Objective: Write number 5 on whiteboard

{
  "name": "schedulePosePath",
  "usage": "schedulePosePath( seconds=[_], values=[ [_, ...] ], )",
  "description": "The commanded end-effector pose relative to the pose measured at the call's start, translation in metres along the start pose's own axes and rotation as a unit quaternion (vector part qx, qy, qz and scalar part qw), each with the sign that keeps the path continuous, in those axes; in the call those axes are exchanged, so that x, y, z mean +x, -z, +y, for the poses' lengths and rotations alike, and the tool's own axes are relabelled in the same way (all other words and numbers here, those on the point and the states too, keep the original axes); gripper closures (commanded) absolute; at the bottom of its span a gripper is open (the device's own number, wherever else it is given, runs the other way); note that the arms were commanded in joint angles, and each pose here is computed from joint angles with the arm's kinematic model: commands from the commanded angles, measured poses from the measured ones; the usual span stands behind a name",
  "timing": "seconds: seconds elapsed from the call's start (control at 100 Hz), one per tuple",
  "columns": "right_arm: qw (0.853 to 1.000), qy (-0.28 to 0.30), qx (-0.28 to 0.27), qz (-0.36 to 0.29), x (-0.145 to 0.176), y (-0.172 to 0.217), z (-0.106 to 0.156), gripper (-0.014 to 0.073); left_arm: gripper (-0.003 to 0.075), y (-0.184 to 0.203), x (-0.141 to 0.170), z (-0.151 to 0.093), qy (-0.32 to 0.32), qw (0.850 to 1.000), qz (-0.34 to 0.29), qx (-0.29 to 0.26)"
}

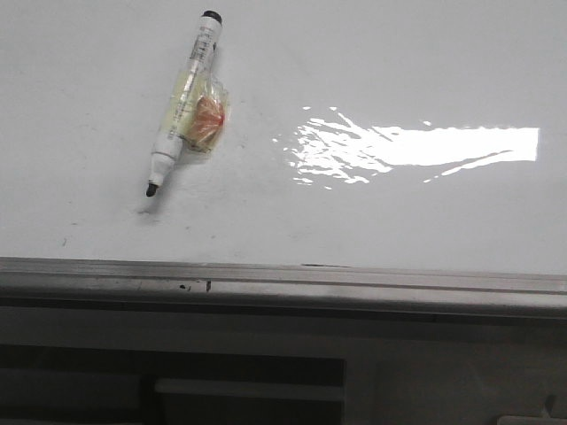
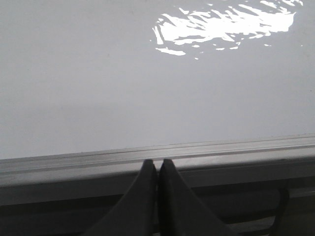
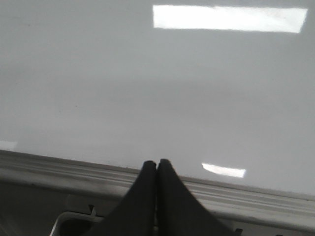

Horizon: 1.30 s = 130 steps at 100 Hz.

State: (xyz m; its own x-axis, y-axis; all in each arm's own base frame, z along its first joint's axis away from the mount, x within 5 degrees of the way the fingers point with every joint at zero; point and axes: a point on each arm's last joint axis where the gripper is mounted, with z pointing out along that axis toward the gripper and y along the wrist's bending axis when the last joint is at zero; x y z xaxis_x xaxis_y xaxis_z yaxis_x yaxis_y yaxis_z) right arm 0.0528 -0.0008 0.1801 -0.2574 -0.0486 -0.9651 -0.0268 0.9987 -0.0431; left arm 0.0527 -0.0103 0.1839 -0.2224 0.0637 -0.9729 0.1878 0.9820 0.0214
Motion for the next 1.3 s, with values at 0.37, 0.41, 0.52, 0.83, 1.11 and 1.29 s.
schedulePosePath(
  seconds=[0.37, 0.41, 0.52, 0.83, 1.11, 1.29],
  values=[
    [1.000, 0.010, 0.000, -0.014, 0.005, -0.002, 0.000, 0.0638, 0.0741, -0.001, 0.000, 0.000, 0.005, 0.999, -0.032, -0.003],
    [1.000, 0.010, 0.000, -0.014, 0.005, -0.002, 0.000, 0.0638, 0.0741, -0.001, 0.000, 0.000, 0.005, 0.999, -0.032, -0.003],
    [1.000, 0.010, 0.000, -0.014, 0.005, -0.002, 0.000, 0.0638, 0.0741, -0.001, 0.000, 0.000, 0.005, 0.999, -0.032, -0.003],
    [1.000, 0.010, 0.000, -0.020, 0.004, -0.002, 0.000, 0.0638, 0.0741, -0.001, -0.001, 0.001, -0.018, 0.999, -0.041, -0.010],
    [0.983, -0.044, -0.024, -0.174, -0.024, 0.004, 0.003, 0.0638, 0.0741, 0.001, -0.014, -0.002, 0.174, 0.978, -0.108, 0.028],
    [0.967, -0.115, -0.035, -0.223, -0.033, 0.008, 0.002, 0.0638, 0.0741, 0.002, -0.019, -0.001, 0.322, 0.936, -0.132, 0.049]
  ],
)
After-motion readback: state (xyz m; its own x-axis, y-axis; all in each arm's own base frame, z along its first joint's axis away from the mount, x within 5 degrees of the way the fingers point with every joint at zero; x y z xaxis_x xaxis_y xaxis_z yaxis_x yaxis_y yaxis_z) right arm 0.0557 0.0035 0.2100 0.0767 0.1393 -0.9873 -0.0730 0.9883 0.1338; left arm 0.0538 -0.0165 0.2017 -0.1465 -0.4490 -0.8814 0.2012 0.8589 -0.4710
